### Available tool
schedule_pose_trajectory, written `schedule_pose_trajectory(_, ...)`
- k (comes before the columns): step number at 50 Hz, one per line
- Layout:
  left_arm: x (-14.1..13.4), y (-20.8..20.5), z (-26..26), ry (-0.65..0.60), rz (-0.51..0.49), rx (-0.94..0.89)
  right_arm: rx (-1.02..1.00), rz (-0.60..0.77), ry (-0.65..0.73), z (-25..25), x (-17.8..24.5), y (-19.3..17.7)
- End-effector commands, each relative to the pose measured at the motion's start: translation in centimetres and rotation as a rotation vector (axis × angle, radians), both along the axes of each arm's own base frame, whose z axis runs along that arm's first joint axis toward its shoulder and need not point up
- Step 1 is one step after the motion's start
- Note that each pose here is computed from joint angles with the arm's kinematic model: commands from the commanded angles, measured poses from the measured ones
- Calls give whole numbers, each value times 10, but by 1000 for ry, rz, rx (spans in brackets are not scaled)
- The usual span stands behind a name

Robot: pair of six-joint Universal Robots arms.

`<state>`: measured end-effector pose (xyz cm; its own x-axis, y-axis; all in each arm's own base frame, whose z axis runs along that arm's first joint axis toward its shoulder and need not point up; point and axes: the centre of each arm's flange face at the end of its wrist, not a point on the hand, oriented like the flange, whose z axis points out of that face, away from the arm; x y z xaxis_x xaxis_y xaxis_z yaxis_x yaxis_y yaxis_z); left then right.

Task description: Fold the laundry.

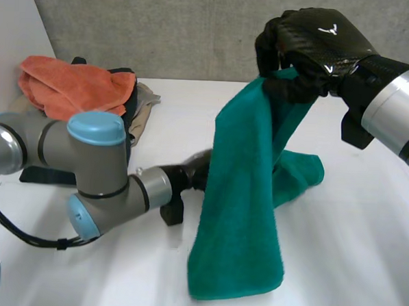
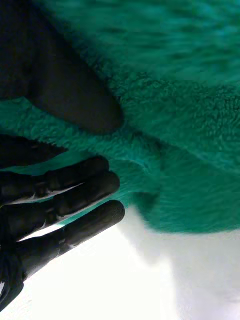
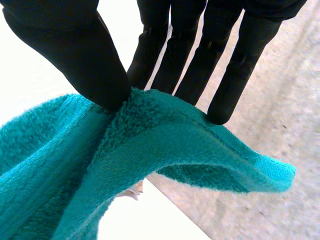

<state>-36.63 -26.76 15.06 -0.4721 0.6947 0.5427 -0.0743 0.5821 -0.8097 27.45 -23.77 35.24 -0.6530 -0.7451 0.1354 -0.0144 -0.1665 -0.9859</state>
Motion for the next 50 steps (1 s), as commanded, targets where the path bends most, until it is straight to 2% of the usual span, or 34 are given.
schedule_pose_trajectory(1, 24, -54, 78, 183, 268, -154, -31, -100, -14, -5, -1, -48)
schedule_pose_trajectory(3, 32, -65, 102, 230, 341, -233, -96, -166, -51, 5, 0, -69)
schedule_pose_trajectory(4, 40, -72, 129, 281, 411, -314, -114, -181, -61, 7, 0, -73)
schedule_pose_trajectory(8, 55, -70, 190, 390, 515, -485, -293, -256, -186, 36, 5, -93)
schedule_pose_trajectory(10, 58, -62, 210, 414, 522, -538, -389, -276, -276, 51, 4, -101)
schedule_pose_trajectory(13, 63, -48, 235, 409, 516, -632, -468, -232, -386, 63, 8, -104)
schedule_pose_trajectory(17, 58, -29, 232, 328, 483, -687, -431, -142, -417, 51, 15, -99)
schedule_pose_trajectory(22, 53, -3, 181, 116, 443, -688, -350, -82, -333, 15, 19, -98)
schedule_pose_trajectory(26, 60, 13, 130, -62, 439, -645, -262, -83, -225, -27, 18, -97)
schedule_pose_trajectory(30, 70, 42, 81, -193, 405, -544, -158, -102, -64, -78, 12, -97)
schedule_pose_trajectory(31, 71, 50, 73, -210, 394, -520, -104, -104, 21, -99, 7, -95)
schedule_pose_trajectory(37, 75, 109, 25, -300, 272, -366, 48, -93, 278, -152, -8, -81)
schedule_pose_trajectory(40, 79, 124, 20, -321, 248, -318, 78, -78, 384, -163, -15, -75)
schedule_pose_trajectory(44, 88, 134, 28, -348, 251, -272, 51, -67, 419, -161, -15, -71)
schedule_pose_trajectory(47, 98, 123, 50, -348, 312, -280, 12, -63, 397, -148, -13, -66)
schedule_pose_trajectory(50, 113, 97, 74, -323, 421, -322, -42, -48, 351, -129, -8, -58)
